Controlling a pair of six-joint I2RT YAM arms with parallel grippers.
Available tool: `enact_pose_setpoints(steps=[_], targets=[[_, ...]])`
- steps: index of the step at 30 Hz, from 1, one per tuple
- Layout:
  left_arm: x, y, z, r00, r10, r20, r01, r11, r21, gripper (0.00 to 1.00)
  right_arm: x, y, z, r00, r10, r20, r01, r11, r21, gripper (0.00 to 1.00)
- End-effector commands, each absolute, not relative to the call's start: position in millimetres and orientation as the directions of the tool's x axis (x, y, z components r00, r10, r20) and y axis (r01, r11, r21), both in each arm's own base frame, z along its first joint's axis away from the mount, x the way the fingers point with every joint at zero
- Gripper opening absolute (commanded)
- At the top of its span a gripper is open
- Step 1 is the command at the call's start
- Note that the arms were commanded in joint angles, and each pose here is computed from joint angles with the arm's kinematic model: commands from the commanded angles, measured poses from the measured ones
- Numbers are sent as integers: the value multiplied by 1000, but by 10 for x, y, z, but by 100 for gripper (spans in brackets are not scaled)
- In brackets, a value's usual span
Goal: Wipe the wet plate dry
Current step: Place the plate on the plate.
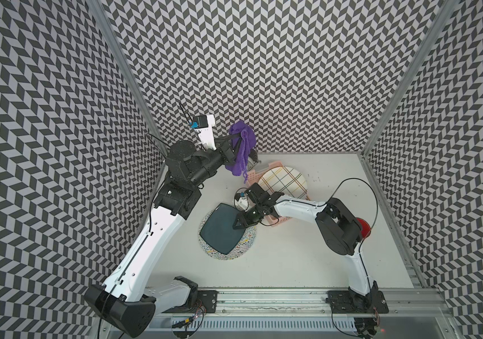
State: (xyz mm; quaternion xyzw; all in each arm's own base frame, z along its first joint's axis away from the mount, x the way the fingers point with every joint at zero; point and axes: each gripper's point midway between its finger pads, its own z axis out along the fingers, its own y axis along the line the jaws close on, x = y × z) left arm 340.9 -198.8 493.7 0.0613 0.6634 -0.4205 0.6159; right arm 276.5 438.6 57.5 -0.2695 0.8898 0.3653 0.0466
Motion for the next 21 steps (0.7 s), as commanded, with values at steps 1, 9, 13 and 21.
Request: enact_pose_setpoints(steps=[1, 9, 13, 21], targets=[[3377, -1988, 4989, -207, -443, -872, 616, 634, -468, 0, 2883, 4294, 641, -822, -453, -344, -568, 622, 538, 52], [3405, -1990, 4914, -212, -434, -876, 607, 643, -466, 0, 2862, 4096, 956, -804, -447, -392, -593, 652, 472, 66], [3428, -1966, 4847, -216, -415, -884, 589, 666, -457, 0, 2817, 4047, 1331, -785, -425, -450, -614, 625, 482, 66], [3594, -1830, 4309, -269, -327, -906, 483, 768, -421, 0, 3511, 3157, 2429, -750, -105, -653, -520, 703, 485, 63]])
